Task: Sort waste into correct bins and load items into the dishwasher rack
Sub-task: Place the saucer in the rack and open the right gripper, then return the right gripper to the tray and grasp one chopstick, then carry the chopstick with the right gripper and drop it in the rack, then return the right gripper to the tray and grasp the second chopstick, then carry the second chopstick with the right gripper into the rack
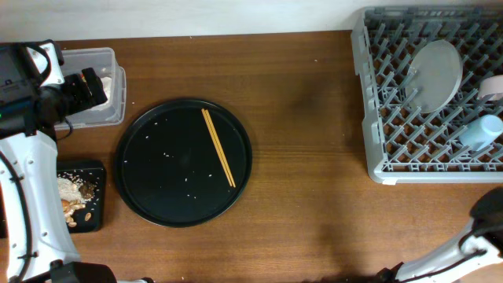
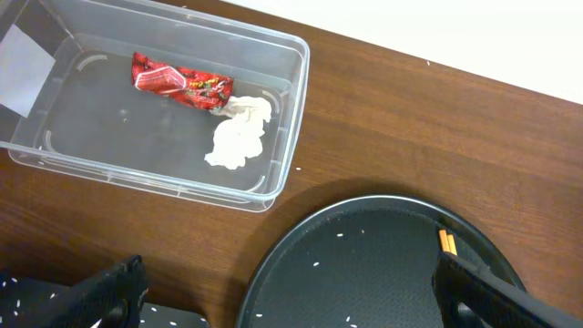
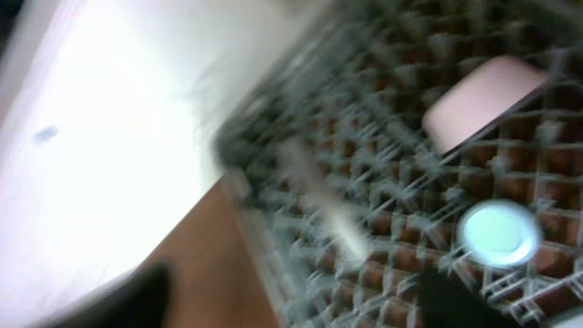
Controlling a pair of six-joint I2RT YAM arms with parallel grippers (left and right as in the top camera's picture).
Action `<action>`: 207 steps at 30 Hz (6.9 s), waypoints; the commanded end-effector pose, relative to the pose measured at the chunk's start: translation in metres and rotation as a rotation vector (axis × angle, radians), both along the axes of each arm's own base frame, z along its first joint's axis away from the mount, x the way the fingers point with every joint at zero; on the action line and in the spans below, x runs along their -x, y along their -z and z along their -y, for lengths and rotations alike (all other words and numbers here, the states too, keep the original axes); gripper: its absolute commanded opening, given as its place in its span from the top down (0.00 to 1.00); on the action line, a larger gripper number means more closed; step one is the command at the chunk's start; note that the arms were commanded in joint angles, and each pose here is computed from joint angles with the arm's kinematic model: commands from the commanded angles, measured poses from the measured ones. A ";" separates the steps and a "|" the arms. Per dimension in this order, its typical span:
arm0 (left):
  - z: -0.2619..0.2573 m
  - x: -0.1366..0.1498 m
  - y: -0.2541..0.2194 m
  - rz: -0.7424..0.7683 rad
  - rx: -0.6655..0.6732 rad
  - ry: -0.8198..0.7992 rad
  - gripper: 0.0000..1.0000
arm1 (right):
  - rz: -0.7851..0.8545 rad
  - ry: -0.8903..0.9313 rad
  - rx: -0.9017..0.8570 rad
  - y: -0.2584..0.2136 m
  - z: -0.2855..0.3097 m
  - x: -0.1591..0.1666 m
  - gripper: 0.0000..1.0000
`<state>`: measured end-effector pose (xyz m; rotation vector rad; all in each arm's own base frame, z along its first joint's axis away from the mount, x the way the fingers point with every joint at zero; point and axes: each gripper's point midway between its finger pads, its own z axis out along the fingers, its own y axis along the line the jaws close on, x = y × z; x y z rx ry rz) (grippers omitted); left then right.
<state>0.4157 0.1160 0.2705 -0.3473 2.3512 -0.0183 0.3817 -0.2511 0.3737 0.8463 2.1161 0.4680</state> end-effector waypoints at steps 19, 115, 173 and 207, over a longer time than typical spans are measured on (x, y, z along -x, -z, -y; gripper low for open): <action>-0.002 0.000 0.001 -0.001 0.004 -0.012 0.01 | -0.134 -1.361 0.341 0.114 -0.551 -0.024 0.02; -0.002 0.000 0.001 -0.001 0.004 -0.012 0.01 | -0.405 -0.384 0.380 0.135 -0.195 -0.129 0.96; -0.002 0.000 0.001 -0.001 0.004 -0.012 0.01 | -0.573 -1.034 0.495 0.335 -0.634 -0.020 0.48; -0.002 0.000 0.001 -0.001 0.004 -0.012 0.01 | -0.256 -0.902 0.323 0.153 -0.534 -0.088 0.96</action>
